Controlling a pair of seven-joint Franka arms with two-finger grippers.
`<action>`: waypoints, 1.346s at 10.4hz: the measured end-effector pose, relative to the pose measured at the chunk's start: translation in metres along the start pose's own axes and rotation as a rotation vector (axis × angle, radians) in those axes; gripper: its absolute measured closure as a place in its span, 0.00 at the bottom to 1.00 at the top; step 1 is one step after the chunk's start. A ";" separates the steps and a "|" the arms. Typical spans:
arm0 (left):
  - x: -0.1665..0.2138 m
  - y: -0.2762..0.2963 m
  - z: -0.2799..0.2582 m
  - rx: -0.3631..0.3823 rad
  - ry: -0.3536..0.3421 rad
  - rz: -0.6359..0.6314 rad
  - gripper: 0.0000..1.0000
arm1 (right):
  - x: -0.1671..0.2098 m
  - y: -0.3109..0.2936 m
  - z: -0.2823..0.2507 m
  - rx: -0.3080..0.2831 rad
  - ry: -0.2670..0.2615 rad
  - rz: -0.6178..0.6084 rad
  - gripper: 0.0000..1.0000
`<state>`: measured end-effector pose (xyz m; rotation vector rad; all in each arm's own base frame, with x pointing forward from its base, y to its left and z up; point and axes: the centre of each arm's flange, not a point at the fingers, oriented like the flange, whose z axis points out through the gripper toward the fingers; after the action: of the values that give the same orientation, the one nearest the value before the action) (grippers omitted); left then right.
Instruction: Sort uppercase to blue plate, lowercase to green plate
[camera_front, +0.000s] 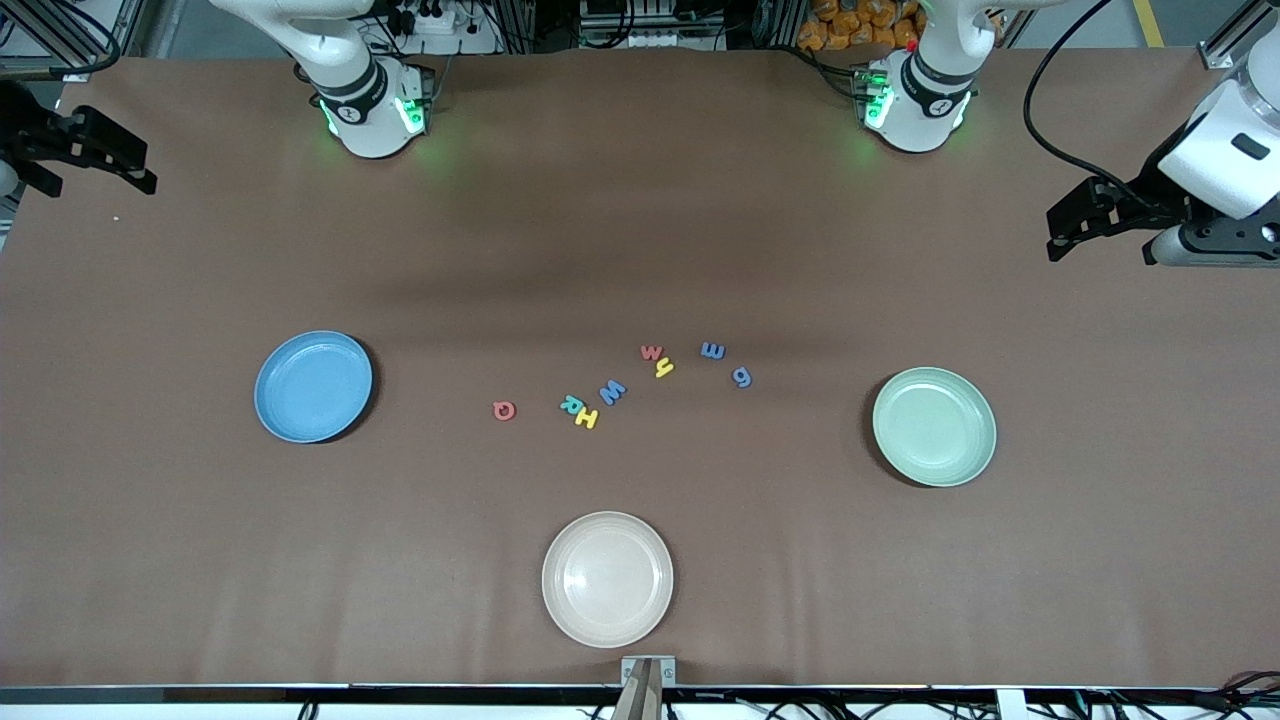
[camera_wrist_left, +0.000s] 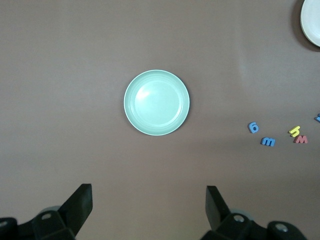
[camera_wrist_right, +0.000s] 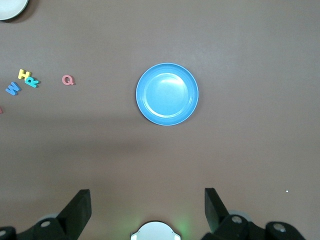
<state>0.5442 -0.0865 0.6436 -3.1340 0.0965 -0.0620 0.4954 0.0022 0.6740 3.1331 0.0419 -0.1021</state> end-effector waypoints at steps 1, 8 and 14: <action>0.000 0.000 0.000 0.003 0.000 0.000 0.00 | 0.000 0.000 0.000 0.000 0.000 0.000 0.00; 0.012 -0.002 0.026 0.027 -0.046 0.002 0.00 | 0.003 0.000 0.003 0.001 -0.007 0.000 0.00; 0.051 0.062 0.121 0.022 -0.086 -0.107 0.00 | 0.020 -0.018 0.018 0.051 0.004 0.002 0.00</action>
<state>0.5961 -0.1513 0.5238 -3.1123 -0.0725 0.0701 0.5141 0.0207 0.6546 3.1840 0.0361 -0.0978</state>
